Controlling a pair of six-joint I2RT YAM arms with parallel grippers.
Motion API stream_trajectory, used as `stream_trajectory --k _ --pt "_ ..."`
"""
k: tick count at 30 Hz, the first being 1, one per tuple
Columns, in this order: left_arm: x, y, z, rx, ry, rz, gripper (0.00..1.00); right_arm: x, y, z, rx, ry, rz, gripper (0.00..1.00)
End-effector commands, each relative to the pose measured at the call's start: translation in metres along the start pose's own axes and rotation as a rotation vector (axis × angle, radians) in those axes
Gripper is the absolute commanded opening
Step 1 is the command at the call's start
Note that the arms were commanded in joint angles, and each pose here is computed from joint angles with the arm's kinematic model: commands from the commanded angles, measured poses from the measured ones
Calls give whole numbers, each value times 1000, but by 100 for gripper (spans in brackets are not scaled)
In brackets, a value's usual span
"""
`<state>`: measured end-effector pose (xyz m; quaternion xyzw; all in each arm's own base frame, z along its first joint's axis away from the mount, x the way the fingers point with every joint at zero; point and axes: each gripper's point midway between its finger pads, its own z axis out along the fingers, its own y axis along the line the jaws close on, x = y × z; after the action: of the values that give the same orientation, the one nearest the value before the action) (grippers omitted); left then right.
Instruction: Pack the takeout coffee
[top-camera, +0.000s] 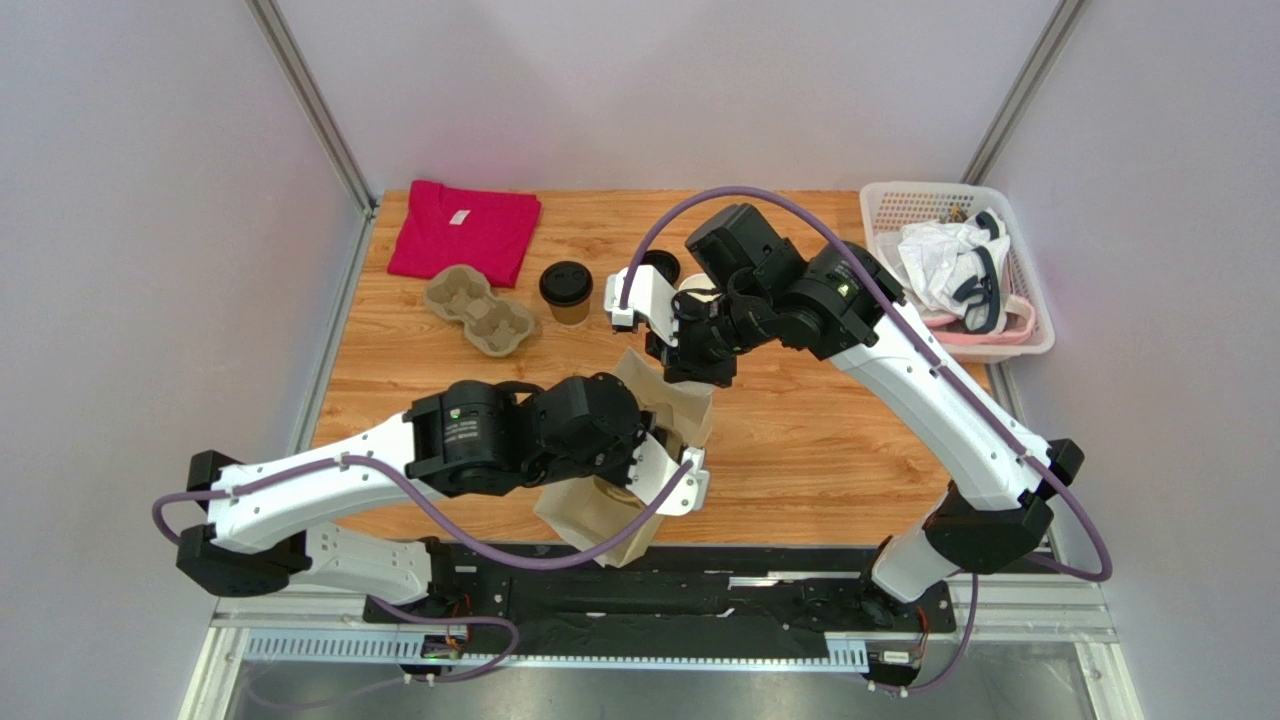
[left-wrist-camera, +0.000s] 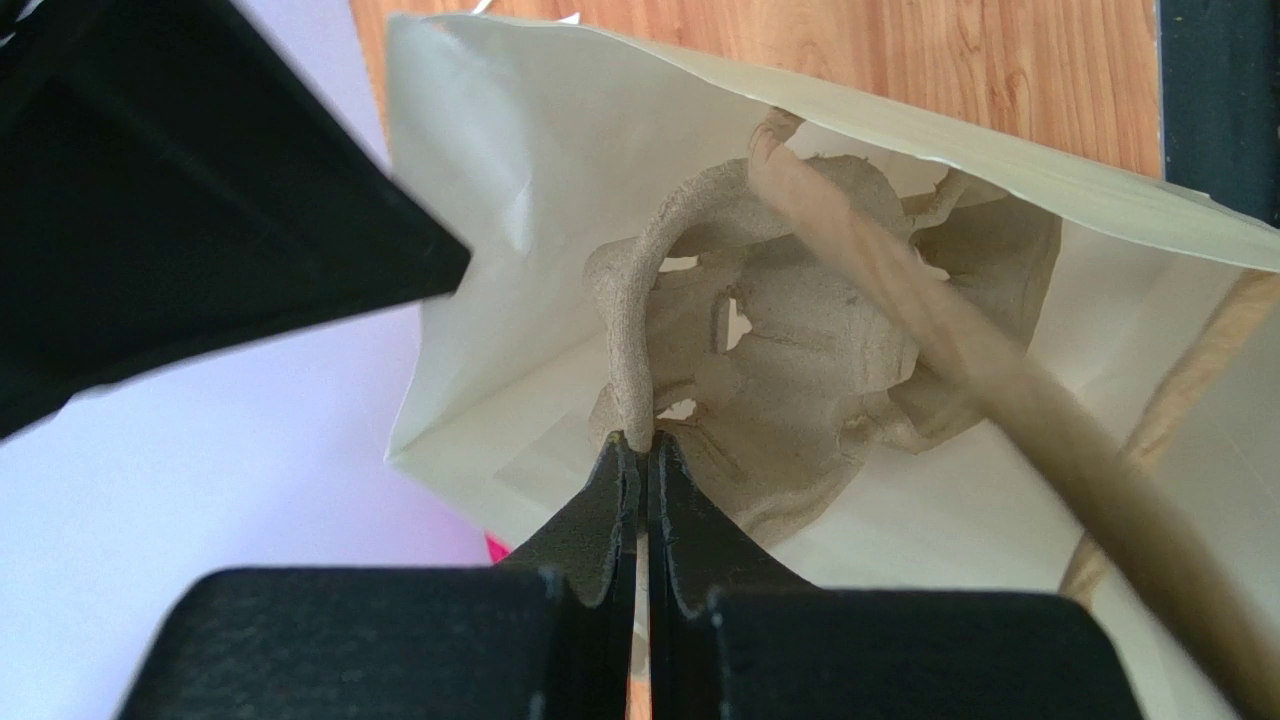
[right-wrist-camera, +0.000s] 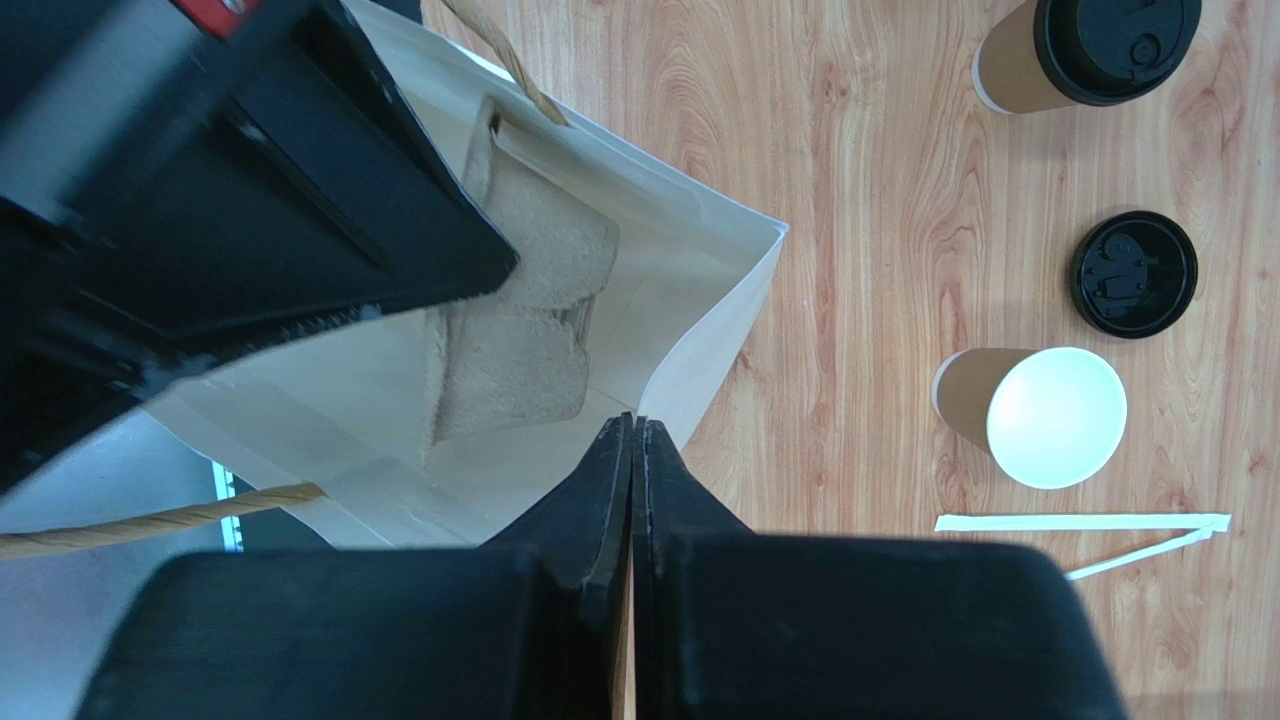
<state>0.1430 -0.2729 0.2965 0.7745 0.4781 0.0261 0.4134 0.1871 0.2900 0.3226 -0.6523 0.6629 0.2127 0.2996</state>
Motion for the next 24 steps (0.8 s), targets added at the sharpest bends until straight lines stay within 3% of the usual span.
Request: stream_trajectory --k 1,8,24 --pt "-9 0 12 4 -13 7 0 16 28 -19 -81 50 29 0" --pt "-3 -18 24 83 -4 22 0 12 30 -18 -96 21 -3 0" --pt "21 -24 57 162 54 -114 0 9 29 -14 -102 -1 -39 0"
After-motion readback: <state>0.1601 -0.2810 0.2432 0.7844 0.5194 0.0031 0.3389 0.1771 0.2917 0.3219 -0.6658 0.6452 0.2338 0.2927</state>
